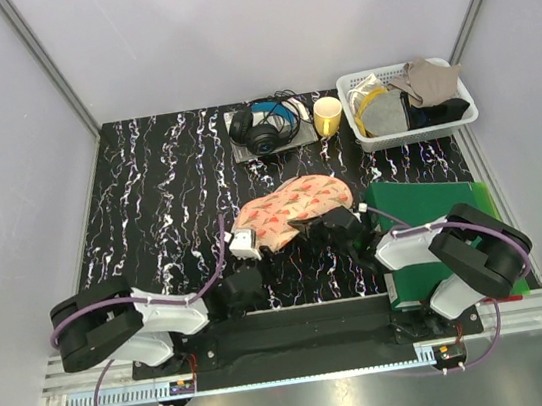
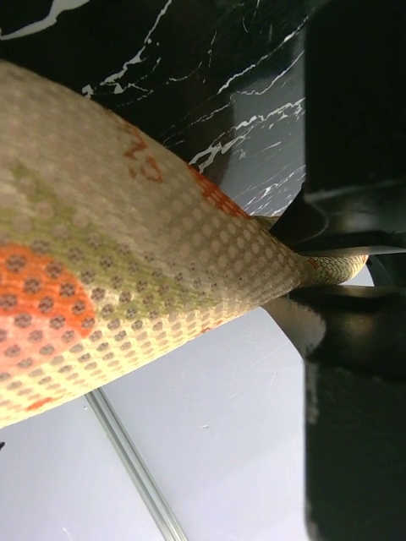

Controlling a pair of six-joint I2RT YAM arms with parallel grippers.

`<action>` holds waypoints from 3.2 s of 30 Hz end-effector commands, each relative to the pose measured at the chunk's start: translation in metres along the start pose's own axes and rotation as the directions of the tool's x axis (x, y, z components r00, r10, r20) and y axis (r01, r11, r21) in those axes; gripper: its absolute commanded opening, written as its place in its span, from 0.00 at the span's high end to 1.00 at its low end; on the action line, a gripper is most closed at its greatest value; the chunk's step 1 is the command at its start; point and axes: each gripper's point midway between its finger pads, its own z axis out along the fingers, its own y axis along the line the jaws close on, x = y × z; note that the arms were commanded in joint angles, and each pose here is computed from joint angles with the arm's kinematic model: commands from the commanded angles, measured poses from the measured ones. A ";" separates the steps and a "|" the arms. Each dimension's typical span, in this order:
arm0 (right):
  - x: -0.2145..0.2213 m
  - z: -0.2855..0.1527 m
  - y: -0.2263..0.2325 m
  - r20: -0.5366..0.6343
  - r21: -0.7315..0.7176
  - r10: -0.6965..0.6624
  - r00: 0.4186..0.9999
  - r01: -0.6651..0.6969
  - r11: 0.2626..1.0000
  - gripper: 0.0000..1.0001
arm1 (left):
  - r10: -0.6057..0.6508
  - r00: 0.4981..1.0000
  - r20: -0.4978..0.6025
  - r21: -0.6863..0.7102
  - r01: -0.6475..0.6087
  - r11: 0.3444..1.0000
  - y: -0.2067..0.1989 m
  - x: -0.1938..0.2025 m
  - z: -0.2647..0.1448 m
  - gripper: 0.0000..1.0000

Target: Place the bra in the laundry bag and zip it closed

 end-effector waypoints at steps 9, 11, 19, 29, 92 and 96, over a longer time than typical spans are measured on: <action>0.006 -0.004 0.025 0.006 -0.052 0.021 1.000 -0.021 0.998 0.90 | -0.104 0.984 0.147 -0.178 0.129 0.975 0.010 -0.032 0.014 0.81; 0.004 -0.004 0.020 0.013 -0.040 0.015 1.000 -0.015 0.999 0.92 | -0.099 0.986 0.134 -0.187 0.123 0.975 0.010 -0.030 0.014 0.97; -0.008 -0.002 -0.007 0.037 0.018 -0.051 0.998 0.051 0.999 0.97 | -0.058 0.998 0.033 -0.197 0.063 0.978 0.022 -0.019 -0.002 1.00; -0.019 0.001 -0.028 -0.062 0.060 -0.277 0.959 0.280 0.958 0.99 | 0.094 0.979 -0.184 0.062 -0.083 0.995 0.013 0.022 -0.026 1.00; -0.019 -0.038 -0.081 -0.354 0.156 -0.587 0.728 0.665 0.731 0.94 | 0.034 0.875 -0.482 0.165 0.053 0.985 -0.009 0.064 -0.047 1.00; -0.001 -0.045 -0.081 -0.371 0.116 -0.520 0.769 0.594 0.796 0.58 | 0.011 0.909 -0.416 0.238 0.097 0.966 -0.035 0.041 -0.039 1.00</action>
